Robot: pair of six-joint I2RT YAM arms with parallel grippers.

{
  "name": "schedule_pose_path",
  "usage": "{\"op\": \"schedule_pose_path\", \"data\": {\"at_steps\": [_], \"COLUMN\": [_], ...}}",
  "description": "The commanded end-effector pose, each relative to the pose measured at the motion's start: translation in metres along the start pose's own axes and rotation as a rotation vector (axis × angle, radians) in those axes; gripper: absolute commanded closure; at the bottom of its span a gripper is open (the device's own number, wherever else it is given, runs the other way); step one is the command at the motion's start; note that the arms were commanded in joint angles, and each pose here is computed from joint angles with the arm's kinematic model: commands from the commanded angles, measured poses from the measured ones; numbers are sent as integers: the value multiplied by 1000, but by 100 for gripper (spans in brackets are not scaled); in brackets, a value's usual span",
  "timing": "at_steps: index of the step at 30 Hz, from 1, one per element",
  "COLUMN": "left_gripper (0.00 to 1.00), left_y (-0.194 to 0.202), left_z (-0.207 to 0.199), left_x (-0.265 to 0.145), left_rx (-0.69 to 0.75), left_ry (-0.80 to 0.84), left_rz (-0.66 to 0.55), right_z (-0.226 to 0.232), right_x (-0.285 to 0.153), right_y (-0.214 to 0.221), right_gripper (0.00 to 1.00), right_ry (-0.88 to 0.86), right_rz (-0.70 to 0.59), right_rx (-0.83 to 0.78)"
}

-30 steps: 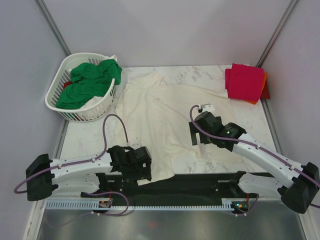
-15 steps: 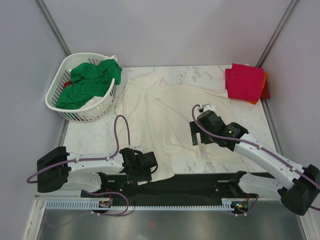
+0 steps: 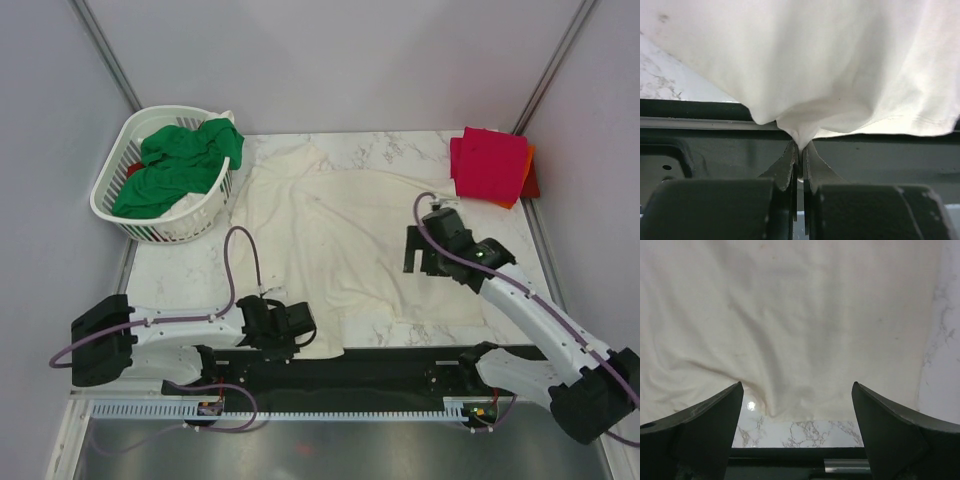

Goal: Fold and stack the t-shirts
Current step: Flatten the tshirt out

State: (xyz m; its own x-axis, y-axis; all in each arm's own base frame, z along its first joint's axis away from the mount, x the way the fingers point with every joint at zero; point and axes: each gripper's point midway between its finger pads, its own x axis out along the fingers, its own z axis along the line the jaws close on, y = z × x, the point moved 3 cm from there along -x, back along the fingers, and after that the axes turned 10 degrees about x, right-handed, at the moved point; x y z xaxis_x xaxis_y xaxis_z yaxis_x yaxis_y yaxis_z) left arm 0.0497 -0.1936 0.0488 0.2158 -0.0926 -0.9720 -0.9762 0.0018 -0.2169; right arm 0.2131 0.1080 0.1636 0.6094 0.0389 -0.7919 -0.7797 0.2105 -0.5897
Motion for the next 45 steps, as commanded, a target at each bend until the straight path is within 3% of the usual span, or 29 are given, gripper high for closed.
{"op": "schedule_pose_path", "data": {"at_steps": [1, 3, 9, 12, 15, 19, 26, 35, 39, 40, 45], "left_gripper": [98, 98, 98, 98, 98, 98, 98, 98, 98, 98, 98], "left_y": [-19, -22, -29, -37, -44, -54, -62, -66, -69, -70, -74], "left_z": [10, 13, 18, 18, 18, 15, 15, 12, 11, 11, 9], "left_x": [-16, -21, -31, -35, -41, -50, -54, -61, -61, -62, -63], "left_rx": [-52, -62, -75, -66, -43, -42, -52, -41, -42, -40, -26], "left_ry": [21, 42, 96, 104, 116, 155, 177, 191, 183, 182, 173], "left_rz": [-129, -150, -211, -245, -273, -307, -329, -331, -331, -331, -326], "right_z": [-43, -79, -111, -127, -122, -125, -141, -152, -153, -152, -150], "right_x": [-11, -7, 4, 14, 25, 38, 49, 65, 66, 67, 65], "right_y": [-26, -29, -9, 21, 52, 78, 71, 91, 91, 91, 81], "right_gripper": [2, 2, 2, 2, 7, 12, 18, 25, 38, 49, 79], "right_ry": [31, 80, 174, 260, 241, 287, 348, 345, 336, 324, 275], "right_rz": [-70, -76, 74, 189, 315, 422, 337, 378, 355, 358, 320], "right_rx": [284, 448, 713, 854, 953, 994, 993, 1022, 1026, 1024, 1009]}}
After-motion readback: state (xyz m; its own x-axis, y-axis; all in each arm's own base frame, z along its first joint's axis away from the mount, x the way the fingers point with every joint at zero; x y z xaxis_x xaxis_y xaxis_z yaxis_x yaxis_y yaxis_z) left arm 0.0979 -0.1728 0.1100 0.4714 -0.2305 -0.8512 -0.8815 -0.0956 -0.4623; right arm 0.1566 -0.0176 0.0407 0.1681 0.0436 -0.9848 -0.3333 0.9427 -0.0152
